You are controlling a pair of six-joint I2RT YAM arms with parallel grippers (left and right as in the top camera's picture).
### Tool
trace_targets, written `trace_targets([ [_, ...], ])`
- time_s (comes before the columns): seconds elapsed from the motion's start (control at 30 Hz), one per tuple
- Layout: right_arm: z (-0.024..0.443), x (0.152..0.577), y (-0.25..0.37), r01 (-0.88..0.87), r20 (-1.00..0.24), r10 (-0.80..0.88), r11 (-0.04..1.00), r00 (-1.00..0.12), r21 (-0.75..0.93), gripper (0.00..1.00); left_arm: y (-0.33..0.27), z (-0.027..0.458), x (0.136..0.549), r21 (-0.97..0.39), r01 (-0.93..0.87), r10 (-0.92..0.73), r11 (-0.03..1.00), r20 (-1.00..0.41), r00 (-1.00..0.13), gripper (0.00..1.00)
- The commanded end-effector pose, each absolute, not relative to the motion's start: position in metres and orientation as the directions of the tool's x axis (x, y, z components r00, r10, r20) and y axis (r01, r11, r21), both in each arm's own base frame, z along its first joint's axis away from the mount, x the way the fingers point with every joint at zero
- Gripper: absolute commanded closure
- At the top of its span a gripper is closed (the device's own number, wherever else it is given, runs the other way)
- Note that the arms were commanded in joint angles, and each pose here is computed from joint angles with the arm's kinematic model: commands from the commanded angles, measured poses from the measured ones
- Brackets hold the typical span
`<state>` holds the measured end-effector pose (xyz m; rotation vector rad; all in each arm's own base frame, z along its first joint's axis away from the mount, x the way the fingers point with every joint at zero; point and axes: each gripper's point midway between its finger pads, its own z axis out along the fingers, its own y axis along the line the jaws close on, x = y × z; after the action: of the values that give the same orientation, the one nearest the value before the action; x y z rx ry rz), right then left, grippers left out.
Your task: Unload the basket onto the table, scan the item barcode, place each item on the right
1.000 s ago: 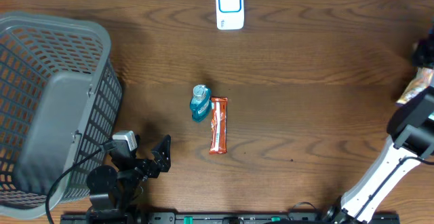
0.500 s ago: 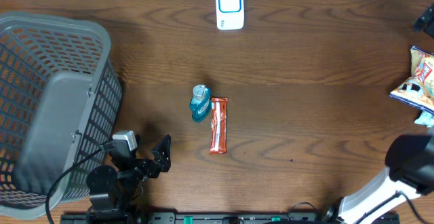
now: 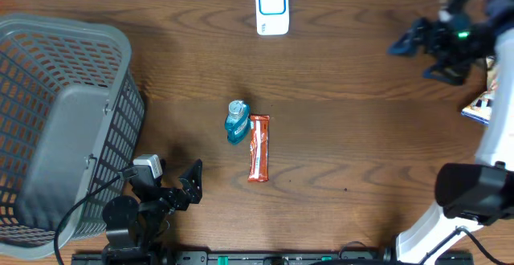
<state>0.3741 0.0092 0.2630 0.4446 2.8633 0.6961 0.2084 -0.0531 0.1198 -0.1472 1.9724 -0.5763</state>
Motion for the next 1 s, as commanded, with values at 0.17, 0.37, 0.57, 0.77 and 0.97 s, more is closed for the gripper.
trace_targets([
  [0.17, 0.239, 0.339, 0.12, 0.051, 0.026, 0.043, 0.882, -0.999, 0.468, 0.03, -0.054, 0.11, 0.206, -0.46, 0.141, -0.342, 0.876, -0.801, -0.49, 0.01],
  [0.37, 0.236, 0.328, 0.18, -0.032, 0.002, -0.037, 0.9, -0.999, 0.435, 0.01, -0.054, 0.11, 0.206, -0.46, 0.141, -0.342, 0.876, -0.801, -0.49, 0.01],
  [0.57, 0.234, 0.336, 0.213, 0.055, -0.039, 0.077, 0.915, -0.996, 0.4, 0.01, -0.054, 0.11, 0.206, -0.46, 0.141, -0.342, 0.876, -0.801, -0.49, 0.01],
  [0.77, 0.238, 0.333, 0.257, -0.132, -0.163, -0.072, 0.907, -0.984, 0.399, 0.26, -0.054, 0.11, 0.206, -0.46, 0.141, -0.342, 0.876, -0.801, -0.49, 0.01],
  [0.97, 0.237, 0.328, 0.285, -0.098, -0.219, -0.019, 0.93, -0.976, 0.354, 0.01, -0.054, 0.11, 0.206, -0.46, 0.141, -0.342, 0.876, -0.801, -0.49, 0.01],
])
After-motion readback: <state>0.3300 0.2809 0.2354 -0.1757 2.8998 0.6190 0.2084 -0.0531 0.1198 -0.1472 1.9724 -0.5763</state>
